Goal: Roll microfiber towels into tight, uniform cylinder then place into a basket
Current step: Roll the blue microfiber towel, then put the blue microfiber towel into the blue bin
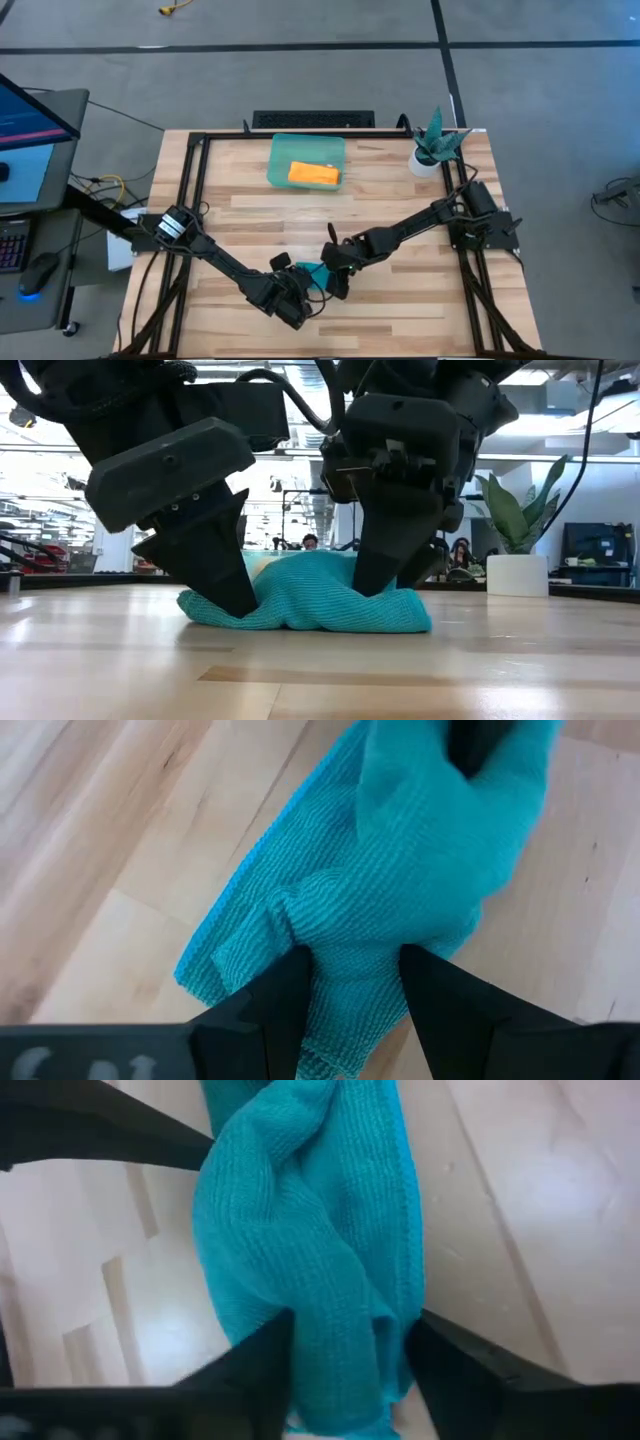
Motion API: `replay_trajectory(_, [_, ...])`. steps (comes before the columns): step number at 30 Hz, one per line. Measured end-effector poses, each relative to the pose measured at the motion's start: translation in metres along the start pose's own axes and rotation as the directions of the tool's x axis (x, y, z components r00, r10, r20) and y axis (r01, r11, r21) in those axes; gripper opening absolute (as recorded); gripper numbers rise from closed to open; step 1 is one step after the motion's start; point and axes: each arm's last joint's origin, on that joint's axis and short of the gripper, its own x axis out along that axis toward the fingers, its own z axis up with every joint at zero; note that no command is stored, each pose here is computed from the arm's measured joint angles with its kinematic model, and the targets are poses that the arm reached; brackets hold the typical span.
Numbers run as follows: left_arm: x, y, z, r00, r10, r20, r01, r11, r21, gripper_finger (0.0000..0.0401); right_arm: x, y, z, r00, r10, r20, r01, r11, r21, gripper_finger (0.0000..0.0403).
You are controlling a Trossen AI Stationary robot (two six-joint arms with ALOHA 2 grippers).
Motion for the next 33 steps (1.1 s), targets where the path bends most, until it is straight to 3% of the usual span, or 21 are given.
replay_trajectory(7, [-0.003, 0.002, -0.001, 0.999, 0.048, 0.011, -0.049, 0.996, 0.072, 0.0157, 0.001, 0.0, 0.0, 1.0, 0.009, -0.014, -0.009, 1.0, 0.0, 0.005])
replay_trajectory(9, [-0.009, 0.002, -0.001, 0.998, 0.064, 0.003, -0.064, 0.993, 0.094, 0.0157, 0.001, 0.0, 0.0, 1.0, 0.015, -0.015, -0.015, 1.0, -0.01, 0.0024])
replay_trajectory(15, [-0.031, -0.001, -0.006, 0.992, 0.127, -0.019, -0.121, 0.975, 0.185, 0.0157, 0.001, 0.001, 0.0, 1.0, 0.012, -0.01, -0.012, 1.0, -0.013, 0.0038])
replay_trajectory(19, [-0.047, 0.002, -0.013, 0.975, 0.208, -0.072, -0.188, 0.957, 0.22, 0.0157, -0.002, 0.003, -0.001, 1.0, -0.001, 0.008, 0.001, 0.999, -0.042, 0.0024])
replay_trajectory(26, [-0.078, 0.019, -0.04, 0.883, 0.431, -0.184, -0.376, 0.886, 0.272, 0.0157, -0.019, 0.008, -0.005, 0.999, -0.046, 0.026, 0.048, 0.996, -0.081, 0.0024])
replay_trajectory(30, [-0.09, 0.024, -0.056, 0.852, 0.501, -0.154, -0.458, 0.854, 0.248, 0.0142, -0.024, 0.01, -0.009, 0.996, -0.08, 0.026, 0.082, 0.993, -0.089, 0.0024])
replay_trajectory(33, [-0.092, 0.027, -0.064, 0.877, 0.47, -0.097, -0.444, 0.872, 0.206, 0.0119, -0.024, 0.011, -0.01, 0.996, -0.088, 0.025, 0.09, 0.992, -0.087, 0.0024])
